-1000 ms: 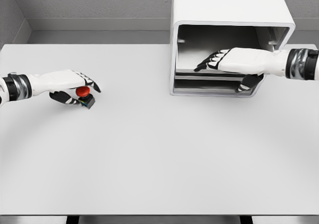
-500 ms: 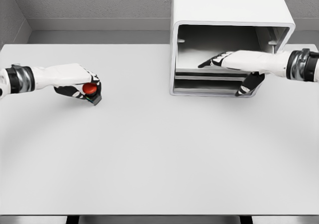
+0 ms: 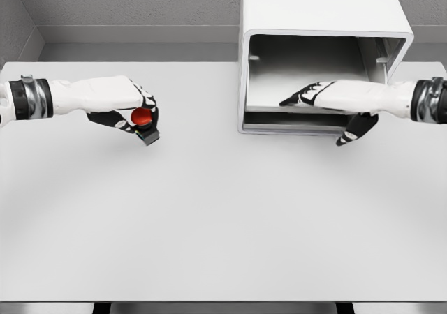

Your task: Slide open multi-storey tabletop storage cabinets and put open load switch and slide close multi-storey tabletop storage cabinets

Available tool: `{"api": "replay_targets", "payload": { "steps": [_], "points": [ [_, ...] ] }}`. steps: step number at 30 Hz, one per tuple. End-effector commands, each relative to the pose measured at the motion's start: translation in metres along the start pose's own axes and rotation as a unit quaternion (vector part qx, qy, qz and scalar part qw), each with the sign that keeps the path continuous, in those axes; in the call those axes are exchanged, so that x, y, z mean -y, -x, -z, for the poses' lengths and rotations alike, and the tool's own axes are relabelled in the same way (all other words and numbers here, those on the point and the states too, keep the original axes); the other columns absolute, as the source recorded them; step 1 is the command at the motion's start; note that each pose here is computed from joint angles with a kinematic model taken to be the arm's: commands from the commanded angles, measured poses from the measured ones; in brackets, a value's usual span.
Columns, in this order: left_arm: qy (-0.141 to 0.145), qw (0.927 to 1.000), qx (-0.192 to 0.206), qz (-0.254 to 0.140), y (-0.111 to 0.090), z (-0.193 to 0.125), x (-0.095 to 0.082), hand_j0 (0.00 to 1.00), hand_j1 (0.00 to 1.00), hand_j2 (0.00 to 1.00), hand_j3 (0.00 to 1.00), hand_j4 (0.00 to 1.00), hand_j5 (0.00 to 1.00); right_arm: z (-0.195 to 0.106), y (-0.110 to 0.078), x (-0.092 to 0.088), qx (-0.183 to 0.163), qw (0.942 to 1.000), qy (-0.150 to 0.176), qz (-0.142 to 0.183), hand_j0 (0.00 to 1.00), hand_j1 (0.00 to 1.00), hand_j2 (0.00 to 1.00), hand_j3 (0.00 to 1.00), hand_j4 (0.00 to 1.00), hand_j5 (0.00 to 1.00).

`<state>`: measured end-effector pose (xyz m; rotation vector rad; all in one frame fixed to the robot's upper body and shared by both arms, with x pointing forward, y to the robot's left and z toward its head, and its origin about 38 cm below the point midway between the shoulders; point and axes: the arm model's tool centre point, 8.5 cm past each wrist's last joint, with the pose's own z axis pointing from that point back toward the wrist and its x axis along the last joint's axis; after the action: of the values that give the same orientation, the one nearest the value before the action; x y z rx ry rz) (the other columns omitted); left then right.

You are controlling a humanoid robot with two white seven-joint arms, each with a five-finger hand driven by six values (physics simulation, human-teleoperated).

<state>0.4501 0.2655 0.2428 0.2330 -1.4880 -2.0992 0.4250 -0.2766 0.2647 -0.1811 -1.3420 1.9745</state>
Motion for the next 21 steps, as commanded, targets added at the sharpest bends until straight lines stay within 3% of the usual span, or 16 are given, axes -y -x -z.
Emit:
{"api": "replay_targets", "payload": {
  "steps": [1, 12, 18, 21],
  "points": [
    [-0.015, 0.9997, 0.02, -0.008, -0.008, 0.001, -0.006, 0.45, 0.45, 0.45, 0.45, 0.45, 0.45, -0.006, -0.005, 0.001, 0.021, 0.9998, 0.002, -0.005, 1.0, 1.0, 1.0, 1.0, 1.0, 1.0],
    [-0.04, 0.9981, 0.043, -0.016, -0.015, 0.004, -0.02, 0.44, 0.44, 0.44, 0.44, 0.44, 0.44, -0.027, -0.015, -0.011, 0.074, 0.9965, -0.01, -0.039, 1.0, 1.0, 1.0, 1.0, 1.0, 1.0],
    [-0.05, 0.9971, 0.057, 0.003, -0.025, 0.008, -0.036, 0.44, 0.44, 0.44, 0.44, 0.44, 0.44, -0.038, -0.02, -0.017, 0.105, 0.9928, -0.014, -0.057, 1.0, 1.0, 1.0, 1.0, 1.0, 1.0],
    [-0.056, 0.9963, 0.066, 0.004, -0.029, 0.014, -0.039, 0.44, 0.44, 0.44, 0.44, 0.44, 0.44, -0.042, -0.019, -0.021, 0.105, 0.9931, -0.017, -0.051, 1.0, 1.0, 1.0, 1.0, 1.0, 1.0]
  ]
}}
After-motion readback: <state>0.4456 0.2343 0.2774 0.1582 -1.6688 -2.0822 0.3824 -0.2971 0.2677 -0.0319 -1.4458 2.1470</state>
